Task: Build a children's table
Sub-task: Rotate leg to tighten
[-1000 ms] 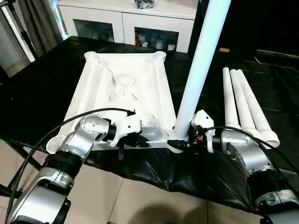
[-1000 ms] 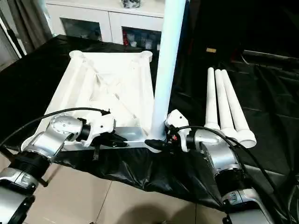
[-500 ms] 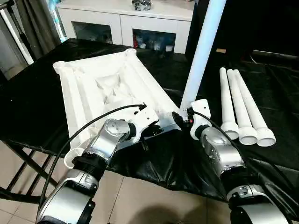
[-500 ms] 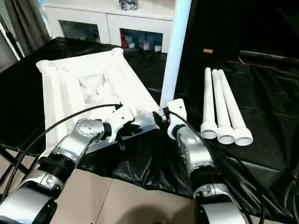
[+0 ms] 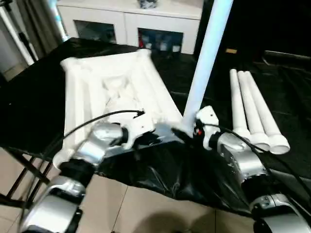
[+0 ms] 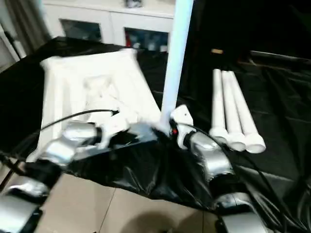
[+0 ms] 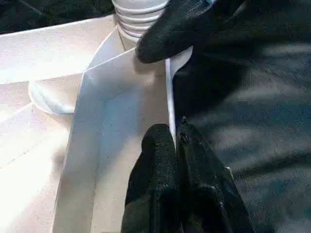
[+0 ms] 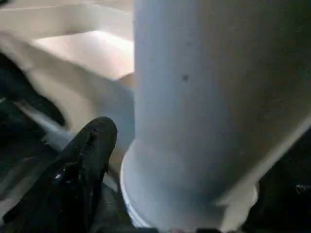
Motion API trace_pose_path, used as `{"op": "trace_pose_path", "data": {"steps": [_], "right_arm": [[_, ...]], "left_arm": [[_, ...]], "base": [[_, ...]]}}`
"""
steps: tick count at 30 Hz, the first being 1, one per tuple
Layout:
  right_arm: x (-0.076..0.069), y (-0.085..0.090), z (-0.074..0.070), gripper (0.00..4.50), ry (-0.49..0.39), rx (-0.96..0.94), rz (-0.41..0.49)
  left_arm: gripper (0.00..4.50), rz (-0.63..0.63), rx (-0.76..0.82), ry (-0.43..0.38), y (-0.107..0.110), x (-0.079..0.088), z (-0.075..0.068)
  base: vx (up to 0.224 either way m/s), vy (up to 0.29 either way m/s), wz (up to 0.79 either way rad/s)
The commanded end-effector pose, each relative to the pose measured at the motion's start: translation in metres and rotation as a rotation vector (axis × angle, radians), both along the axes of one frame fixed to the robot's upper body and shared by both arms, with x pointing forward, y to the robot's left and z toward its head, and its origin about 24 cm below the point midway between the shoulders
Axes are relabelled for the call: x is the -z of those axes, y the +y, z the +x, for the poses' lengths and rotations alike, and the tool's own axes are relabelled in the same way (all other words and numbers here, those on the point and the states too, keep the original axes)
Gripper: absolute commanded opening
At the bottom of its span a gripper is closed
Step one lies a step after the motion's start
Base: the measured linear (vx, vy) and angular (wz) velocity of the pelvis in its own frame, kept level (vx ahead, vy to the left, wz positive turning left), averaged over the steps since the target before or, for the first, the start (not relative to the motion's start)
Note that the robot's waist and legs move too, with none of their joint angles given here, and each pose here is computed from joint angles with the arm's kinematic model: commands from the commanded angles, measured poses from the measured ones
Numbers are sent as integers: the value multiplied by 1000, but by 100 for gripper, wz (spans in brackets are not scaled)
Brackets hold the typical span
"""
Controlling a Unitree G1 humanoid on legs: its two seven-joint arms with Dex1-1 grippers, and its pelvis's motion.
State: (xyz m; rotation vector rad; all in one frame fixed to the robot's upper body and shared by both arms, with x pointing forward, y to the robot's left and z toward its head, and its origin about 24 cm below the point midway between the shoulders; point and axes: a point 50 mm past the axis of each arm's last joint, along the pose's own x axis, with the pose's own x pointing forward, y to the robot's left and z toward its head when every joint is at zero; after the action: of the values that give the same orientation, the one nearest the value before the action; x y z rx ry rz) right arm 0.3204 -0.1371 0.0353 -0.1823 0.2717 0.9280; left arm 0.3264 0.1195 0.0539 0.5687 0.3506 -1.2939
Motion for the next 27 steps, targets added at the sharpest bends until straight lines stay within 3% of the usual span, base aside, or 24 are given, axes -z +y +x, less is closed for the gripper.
{"op": "trace_pose_path", "data": {"steps": [1,5,8,17,23,24,27], "right_arm": [[-1,12,-10,384,26,-170,2],[-2,8,-17,384,53,-272,-22],[-2,6,-21,358,83,-341,-29],[-3,15,-26,290,108,-331,50],[14,27,-9,275,83,27,49],[19,32,-2,275,74,175,41],[23,39,4,274,86,309,48]], "left_arm": [[0,4,95,-13,-11,-5,-4],[0,26,117,-5,-3,-7,-2],[0,44,126,-5,4,-10,0],[0,29,144,6,3,-11,0],[0,-27,-24,0,-13,-4,6],[0,-42,-84,-16,-27,-1,8],[0,-70,-127,-24,-46,1,7]], "base": [[0,0,0],[0,0,0],[0,0,0],[0,0,0],[0,0,0],[0,0,0],[0,0,0]]}}
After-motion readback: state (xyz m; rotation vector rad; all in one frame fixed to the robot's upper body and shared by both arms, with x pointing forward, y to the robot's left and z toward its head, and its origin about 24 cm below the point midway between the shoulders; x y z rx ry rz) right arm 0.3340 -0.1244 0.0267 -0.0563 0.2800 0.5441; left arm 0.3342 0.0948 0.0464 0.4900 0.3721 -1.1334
